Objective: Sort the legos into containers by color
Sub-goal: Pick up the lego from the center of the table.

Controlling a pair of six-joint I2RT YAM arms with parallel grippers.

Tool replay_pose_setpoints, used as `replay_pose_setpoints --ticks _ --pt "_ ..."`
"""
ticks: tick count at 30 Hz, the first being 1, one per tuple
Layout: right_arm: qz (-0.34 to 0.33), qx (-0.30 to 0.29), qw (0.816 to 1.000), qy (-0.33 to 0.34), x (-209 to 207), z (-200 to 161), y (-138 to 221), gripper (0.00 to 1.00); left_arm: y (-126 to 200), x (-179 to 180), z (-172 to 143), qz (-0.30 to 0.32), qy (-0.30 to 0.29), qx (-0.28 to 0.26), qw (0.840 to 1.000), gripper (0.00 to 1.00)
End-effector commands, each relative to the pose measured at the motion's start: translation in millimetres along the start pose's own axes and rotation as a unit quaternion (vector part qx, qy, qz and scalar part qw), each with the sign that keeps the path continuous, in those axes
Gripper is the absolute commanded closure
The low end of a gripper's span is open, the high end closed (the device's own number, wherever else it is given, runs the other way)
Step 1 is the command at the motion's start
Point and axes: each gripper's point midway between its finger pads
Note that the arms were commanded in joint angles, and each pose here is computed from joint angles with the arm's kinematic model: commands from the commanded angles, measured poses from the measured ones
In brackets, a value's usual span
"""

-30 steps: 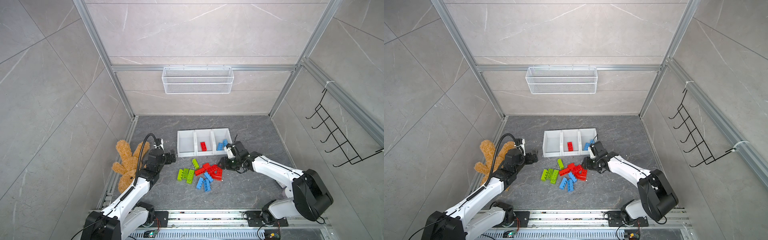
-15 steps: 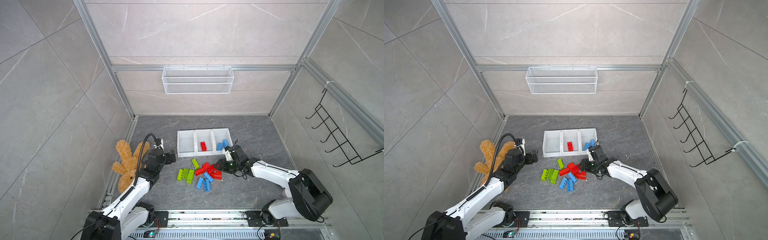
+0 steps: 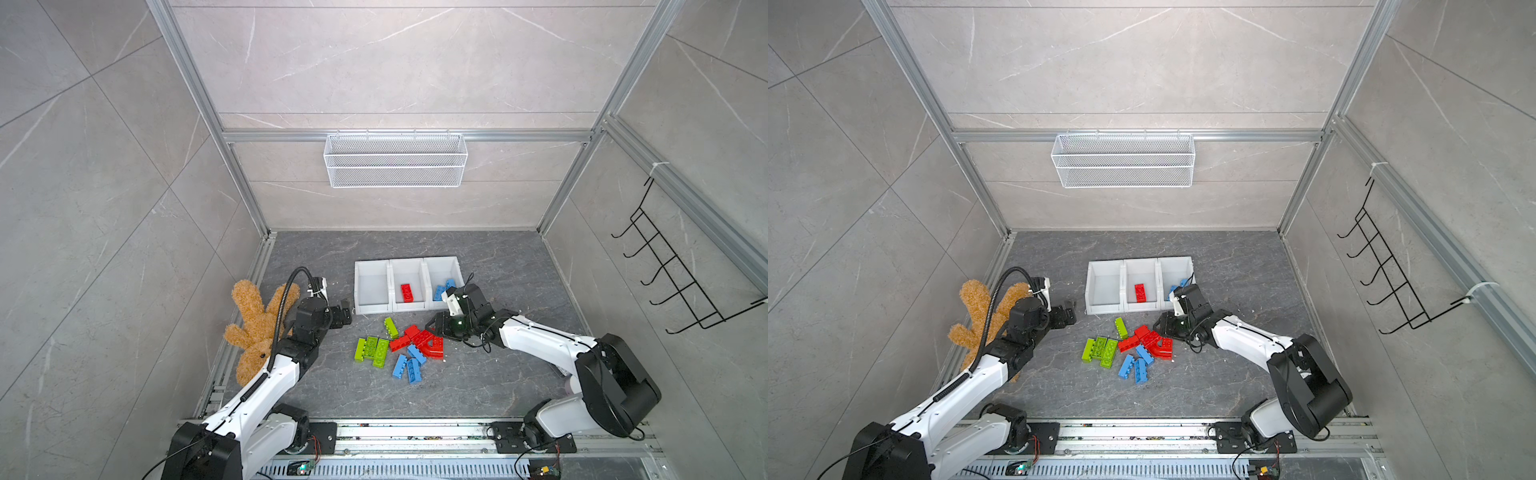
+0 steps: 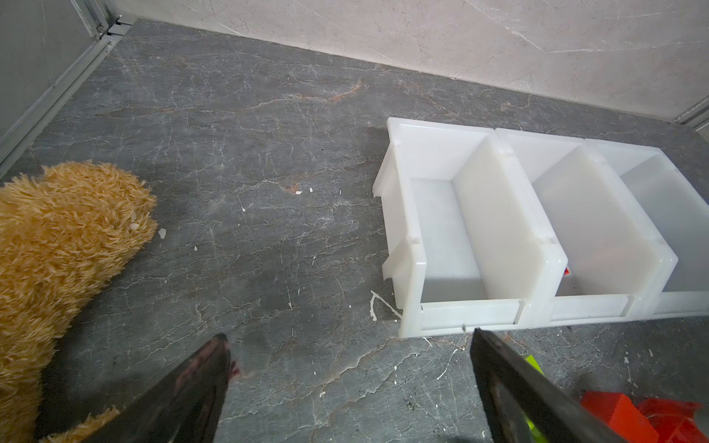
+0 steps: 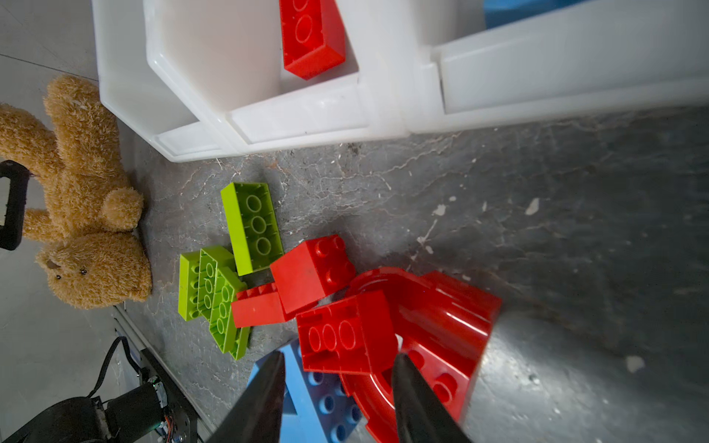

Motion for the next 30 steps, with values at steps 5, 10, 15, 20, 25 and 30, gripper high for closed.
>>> replay_pose_setpoints --ticks 5,10,15,20,25,30 --pt "0.0 0.025 1.0 -0.006 -8 -12 -14 0.51 4 -6 14 -0.009 -0.002 -0.02 1.0 0.01" --pt "0.044 0.013 0.999 -0.014 2 -10 -19 0.51 4 -6 14 -0.009 -0.002 -0.018 1.0 0.01" --pt "0.024 0.036 0.999 -0.023 -10 -19 -29 0.52 4 -6 14 -0.008 -0.003 -0.018 1.0 0.01" --pt "0.005 0.049 0.999 -0.024 -20 -26 -32 0.52 4 -6 14 -0.008 -0.002 -0.019 1.0 0.01" --pt "0.033 0.047 0.998 -0.03 -12 -25 -38 0.54 5 -6 14 -0.007 -0.003 -0.02 1.0 0.01" --pt "0.032 0.047 0.998 -0.028 -11 -25 -38 0.62 4 -5 14 -0.005 -0.005 -0.019 1.0 0.01"
Point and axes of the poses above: each gripper's point midway between its finger pads, its own y axis back along the fingers, its own x axis along the line the jaws close on, z = x × y, and after that the axes turned 3 degrees about y, right-handed
